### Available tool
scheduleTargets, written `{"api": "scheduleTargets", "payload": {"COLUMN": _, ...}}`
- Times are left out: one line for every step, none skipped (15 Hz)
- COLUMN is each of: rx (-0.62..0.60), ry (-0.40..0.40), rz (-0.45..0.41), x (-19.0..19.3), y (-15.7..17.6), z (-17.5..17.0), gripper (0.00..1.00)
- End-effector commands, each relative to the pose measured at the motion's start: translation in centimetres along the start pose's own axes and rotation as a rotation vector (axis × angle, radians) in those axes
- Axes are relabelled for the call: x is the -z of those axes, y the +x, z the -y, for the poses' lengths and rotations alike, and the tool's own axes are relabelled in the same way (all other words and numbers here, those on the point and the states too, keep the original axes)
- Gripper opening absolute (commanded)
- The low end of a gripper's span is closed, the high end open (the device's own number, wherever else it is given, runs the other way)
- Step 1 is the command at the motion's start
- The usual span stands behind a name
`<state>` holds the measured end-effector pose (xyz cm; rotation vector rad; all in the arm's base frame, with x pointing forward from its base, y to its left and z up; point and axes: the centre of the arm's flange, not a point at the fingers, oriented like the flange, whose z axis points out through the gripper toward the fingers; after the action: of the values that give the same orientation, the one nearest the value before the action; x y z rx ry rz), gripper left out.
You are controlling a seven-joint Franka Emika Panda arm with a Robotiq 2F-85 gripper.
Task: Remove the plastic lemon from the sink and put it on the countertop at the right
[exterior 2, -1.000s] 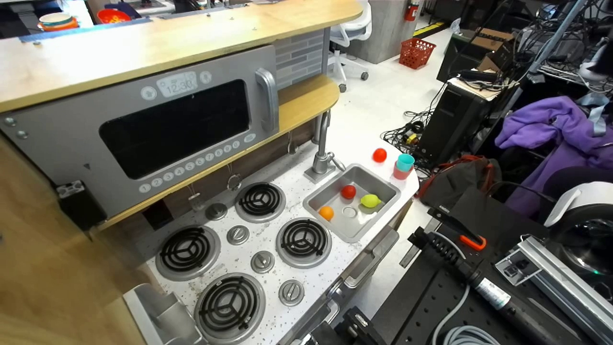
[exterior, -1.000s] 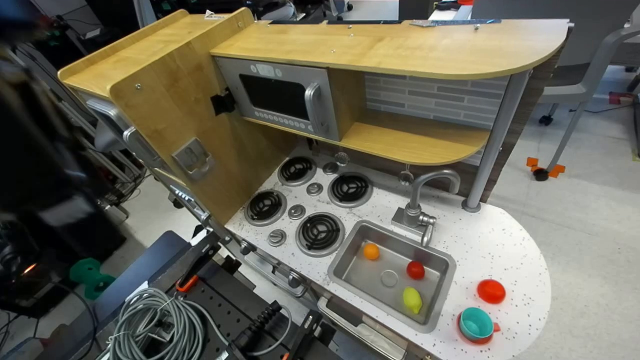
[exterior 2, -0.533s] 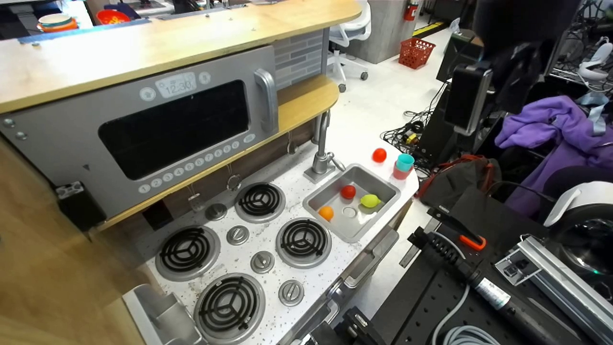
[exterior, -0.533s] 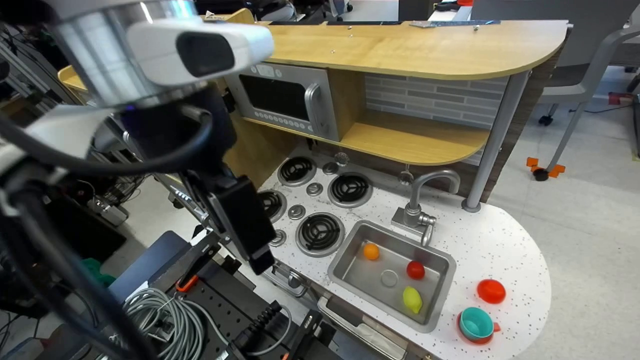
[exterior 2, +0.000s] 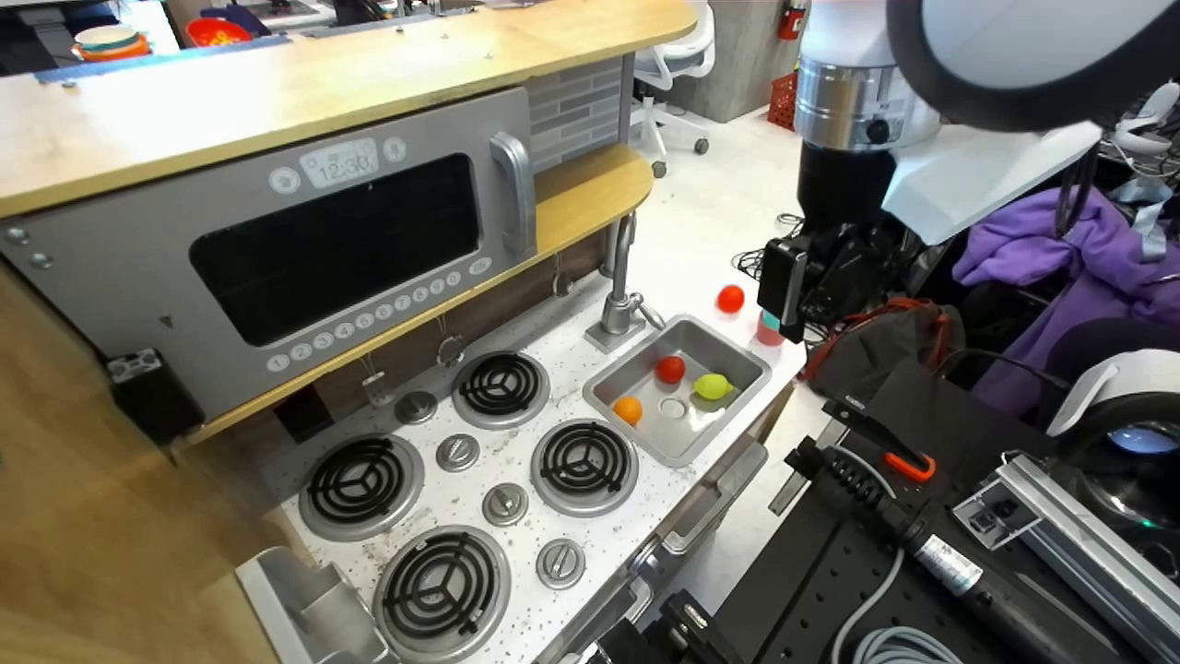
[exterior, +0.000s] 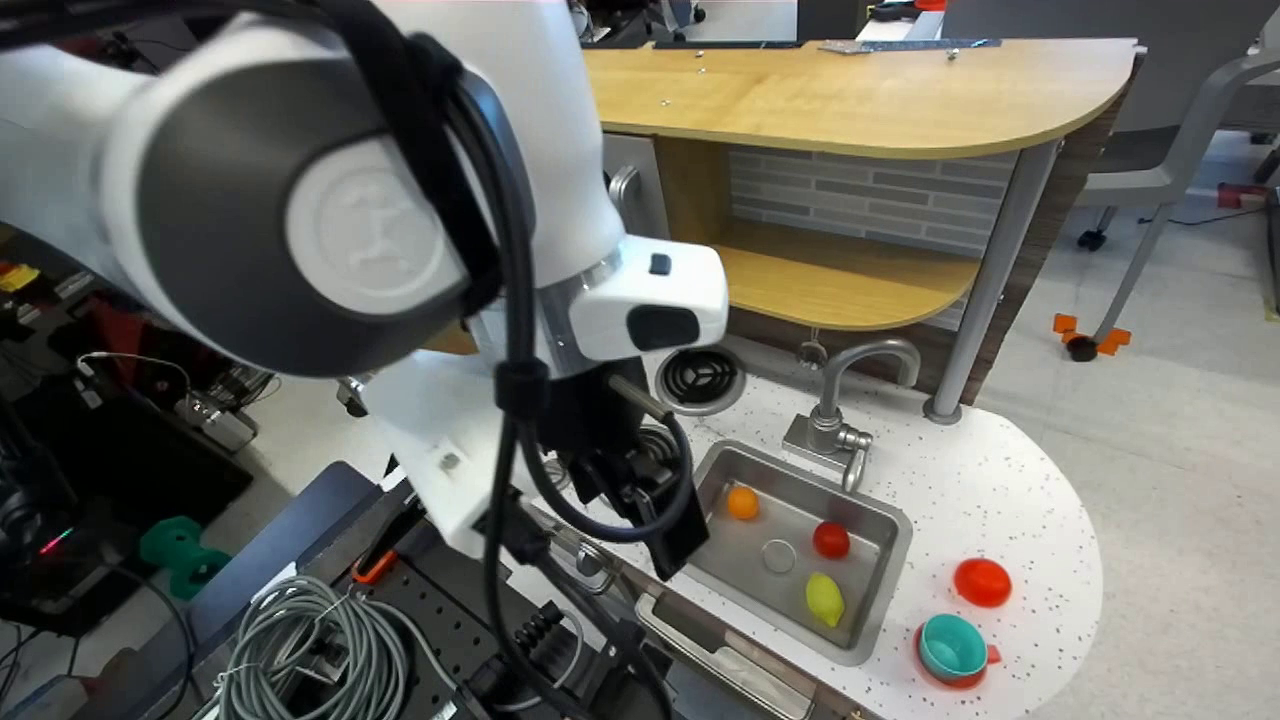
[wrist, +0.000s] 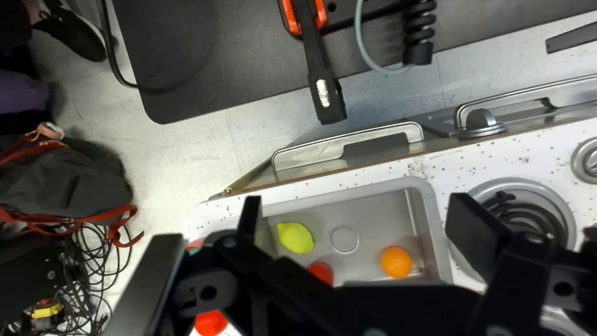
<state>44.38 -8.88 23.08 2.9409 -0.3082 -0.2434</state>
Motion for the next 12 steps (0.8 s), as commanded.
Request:
{"api": "scheduleTargets", "payload": {"rx": -0.031, "ry": -0.001, "rz": -0.005, "x": -3.6, "y": 4.7, "z": -1.6, "gripper": 1.00}}
{"api": "scheduleTargets", "payload": {"rx": -0.046, "ry": -0.003, "rz": -0.010, "x": -4.1, "y": 5.4, "z": -2.0, "gripper": 1.00}}
{"api": "scheduleTargets", "payload": {"rx": -0.058, "ry": -0.005, "rz": -0.013, "x": -4.9, "y": 6.1, "z": -2.4, "gripper": 1.00}}
{"api": "scheduleTargets", "payload": {"rx": -0.070, "ry": -0.005, "rz": -0.020, "x": -5.9, "y": 6.9, "z": -2.9, "gripper": 1.00}}
{"api": "scheduleTargets", "payload": {"rx": -0.078, "ry": -0.007, "rz": -0.021, "x": -6.6, "y": 7.6, "z": -3.3, "gripper": 1.00}}
{"api": "scheduleTargets", "payload": {"rx": -0.087, "ry": -0.002, "rz": -0.027, "x": -7.7, "y": 8.3, "z": -3.6, "gripper": 1.00}}
{"api": "scheduleTargets", "payload": {"rx": -0.095, "ry": 0.000, "rz": -0.030, "x": -8.7, "y": 8.9, "z": -3.9, "gripper": 1.00}}
{"api": "scheduleTargets", "payload": {"rx": -0.094, "ry": 0.002, "rz": -0.033, "x": -10.0, "y": 9.5, "z": -4.0, "gripper": 1.00}}
{"api": "scheduleTargets", "payload": {"rx": -0.093, "ry": 0.008, "rz": -0.033, "x": -11.3, "y": 10.1, "z": -4.0, "gripper": 1.00}}
{"api": "scheduleTargets", "payload": {"rx": -0.093, "ry": 0.011, "rz": -0.029, "x": -12.9, "y": 10.7, "z": -3.8, "gripper": 1.00}}
{"api": "scheduleTargets", "payload": {"rx": -0.091, "ry": 0.013, "rz": -0.031, "x": -14.2, "y": 11.2, "z": -3.7, "gripper": 1.00}}
{"api": "scheduleTargets", "payload": {"rx": -0.081, "ry": 0.018, "rz": -0.038, "x": -15.5, "y": 11.7, "z": -3.6, "gripper": 1.00}}
